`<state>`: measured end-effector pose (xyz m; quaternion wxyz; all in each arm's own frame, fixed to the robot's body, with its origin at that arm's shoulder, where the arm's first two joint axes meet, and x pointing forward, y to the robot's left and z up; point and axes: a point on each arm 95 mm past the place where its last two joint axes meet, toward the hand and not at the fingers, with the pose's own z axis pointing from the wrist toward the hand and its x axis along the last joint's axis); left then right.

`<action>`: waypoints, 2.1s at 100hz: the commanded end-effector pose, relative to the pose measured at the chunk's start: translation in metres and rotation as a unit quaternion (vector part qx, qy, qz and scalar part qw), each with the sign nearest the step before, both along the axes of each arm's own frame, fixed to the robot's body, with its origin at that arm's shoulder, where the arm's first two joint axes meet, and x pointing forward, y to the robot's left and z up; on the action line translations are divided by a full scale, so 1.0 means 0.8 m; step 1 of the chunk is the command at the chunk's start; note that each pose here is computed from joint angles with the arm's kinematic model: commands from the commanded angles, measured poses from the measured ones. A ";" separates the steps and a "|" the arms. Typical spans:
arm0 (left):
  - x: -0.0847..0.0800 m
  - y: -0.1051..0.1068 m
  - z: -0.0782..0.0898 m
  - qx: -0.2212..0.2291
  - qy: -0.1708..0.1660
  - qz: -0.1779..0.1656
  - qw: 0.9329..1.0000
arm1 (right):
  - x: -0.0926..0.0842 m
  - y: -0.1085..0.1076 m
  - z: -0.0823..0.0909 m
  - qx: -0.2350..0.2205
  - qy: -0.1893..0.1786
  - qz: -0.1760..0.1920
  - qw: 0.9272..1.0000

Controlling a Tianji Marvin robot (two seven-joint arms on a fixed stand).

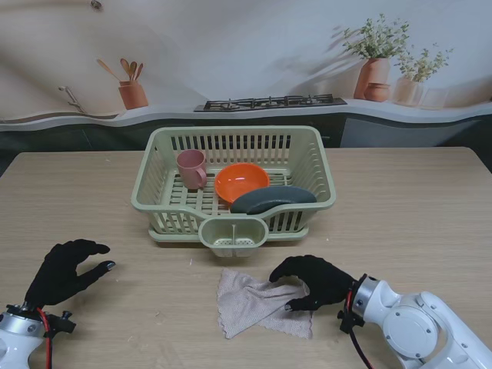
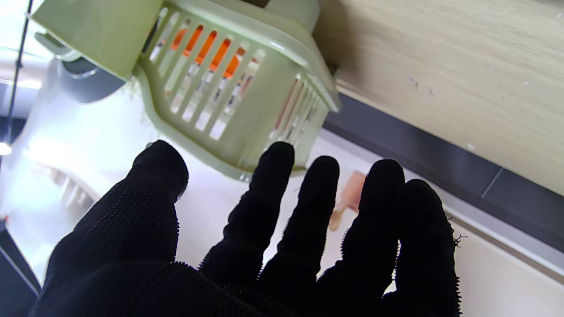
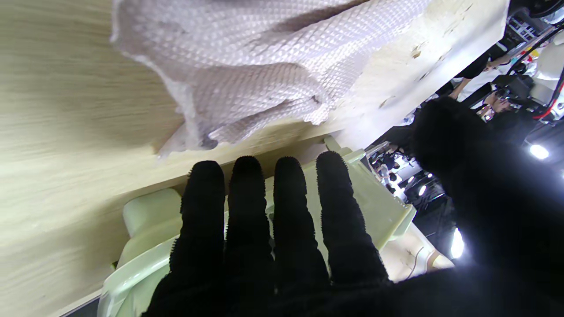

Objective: Clear dishes and wipe the table

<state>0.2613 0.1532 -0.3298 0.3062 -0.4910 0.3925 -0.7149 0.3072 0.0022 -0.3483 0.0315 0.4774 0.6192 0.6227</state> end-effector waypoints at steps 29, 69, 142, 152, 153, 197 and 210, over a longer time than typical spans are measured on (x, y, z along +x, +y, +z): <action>-0.014 -0.011 -0.001 0.029 0.034 -0.007 0.999 | 0.008 -0.045 -0.004 -0.034 -0.031 -0.039 0.998; -0.034 -0.017 0.000 0.030 0.073 -0.018 0.997 | 0.023 -0.103 -0.008 -0.088 -0.087 -0.090 0.988; -0.039 -0.055 0.023 0.021 0.123 -0.065 0.990 | 0.041 -0.142 -0.025 -0.074 -0.097 -0.217 0.968; -0.036 -0.062 0.024 0.023 0.129 -0.071 0.989 | 0.042 -0.144 -0.026 -0.074 -0.098 -0.222 0.967; -0.036 -0.062 0.025 0.023 0.130 -0.072 0.989 | 0.042 -0.145 -0.026 -0.074 -0.098 -0.223 0.967; -0.014 -0.113 0.025 0.042 0.160 -0.109 0.980 | 0.041 -0.146 -0.027 -0.076 -0.098 -0.226 0.966; -0.009 -0.128 0.025 0.047 0.179 -0.124 0.975 | 0.040 -0.147 -0.028 -0.078 -0.097 -0.226 0.966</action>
